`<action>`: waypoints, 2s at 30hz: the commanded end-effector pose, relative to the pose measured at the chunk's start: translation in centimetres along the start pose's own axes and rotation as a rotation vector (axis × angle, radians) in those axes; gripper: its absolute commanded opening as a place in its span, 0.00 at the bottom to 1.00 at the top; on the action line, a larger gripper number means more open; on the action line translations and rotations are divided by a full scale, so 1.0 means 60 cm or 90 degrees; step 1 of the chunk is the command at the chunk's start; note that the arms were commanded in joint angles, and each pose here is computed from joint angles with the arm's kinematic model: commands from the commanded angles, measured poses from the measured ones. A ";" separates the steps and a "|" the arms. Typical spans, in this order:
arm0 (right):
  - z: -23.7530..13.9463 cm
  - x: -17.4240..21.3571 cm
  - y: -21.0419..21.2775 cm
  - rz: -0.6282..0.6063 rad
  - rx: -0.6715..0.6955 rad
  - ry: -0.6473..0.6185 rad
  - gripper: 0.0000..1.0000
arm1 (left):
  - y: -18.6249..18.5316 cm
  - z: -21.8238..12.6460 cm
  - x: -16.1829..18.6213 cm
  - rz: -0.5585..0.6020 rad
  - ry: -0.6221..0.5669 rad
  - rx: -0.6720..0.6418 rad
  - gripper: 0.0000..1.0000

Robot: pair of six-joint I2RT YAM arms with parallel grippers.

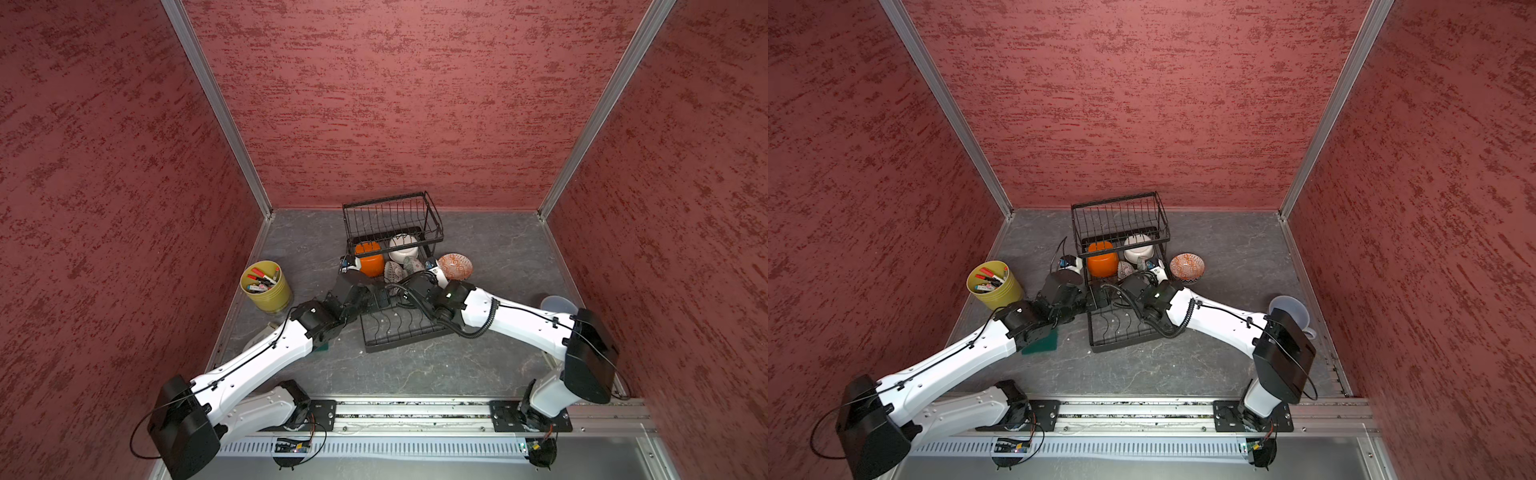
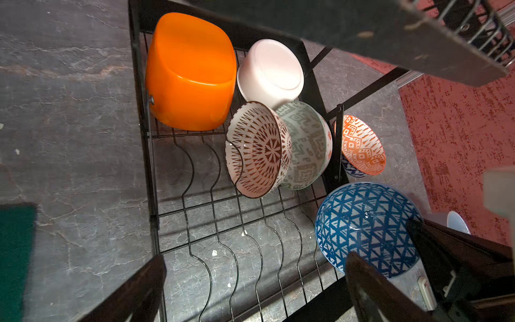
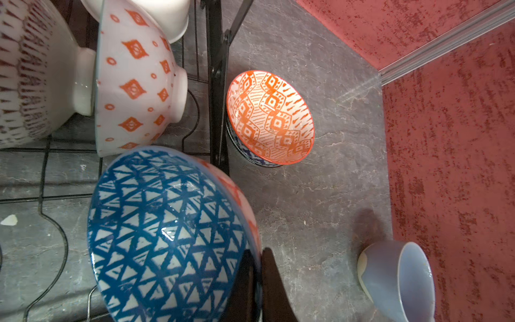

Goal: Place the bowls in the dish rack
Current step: 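Lower the blue-patterned bowl into the slots with the right gripper while the left draws back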

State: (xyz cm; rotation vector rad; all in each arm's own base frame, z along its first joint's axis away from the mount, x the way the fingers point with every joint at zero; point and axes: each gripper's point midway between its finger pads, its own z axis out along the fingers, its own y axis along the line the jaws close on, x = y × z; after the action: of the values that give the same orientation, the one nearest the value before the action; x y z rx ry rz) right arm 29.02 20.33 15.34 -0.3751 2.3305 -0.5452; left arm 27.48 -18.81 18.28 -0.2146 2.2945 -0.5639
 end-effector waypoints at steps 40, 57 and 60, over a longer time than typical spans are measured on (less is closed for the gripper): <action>0.012 -0.003 0.025 -0.128 0.177 -0.038 0.00 | 0.047 -0.004 -0.015 -0.042 -0.020 -0.014 1.00; 0.022 0.018 0.040 -0.175 0.221 -0.030 0.00 | 0.060 -0.010 -0.016 -0.051 -0.029 -0.019 1.00; 0.023 0.019 0.051 -0.184 0.213 -0.031 0.00 | 0.062 -0.011 -0.017 -0.051 -0.030 -0.020 1.00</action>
State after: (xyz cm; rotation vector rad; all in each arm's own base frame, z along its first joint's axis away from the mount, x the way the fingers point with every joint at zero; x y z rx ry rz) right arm 29.43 22.10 13.22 -0.4684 2.1341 -0.9409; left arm 26.59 -13.29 13.98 -0.3455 2.3816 -0.4033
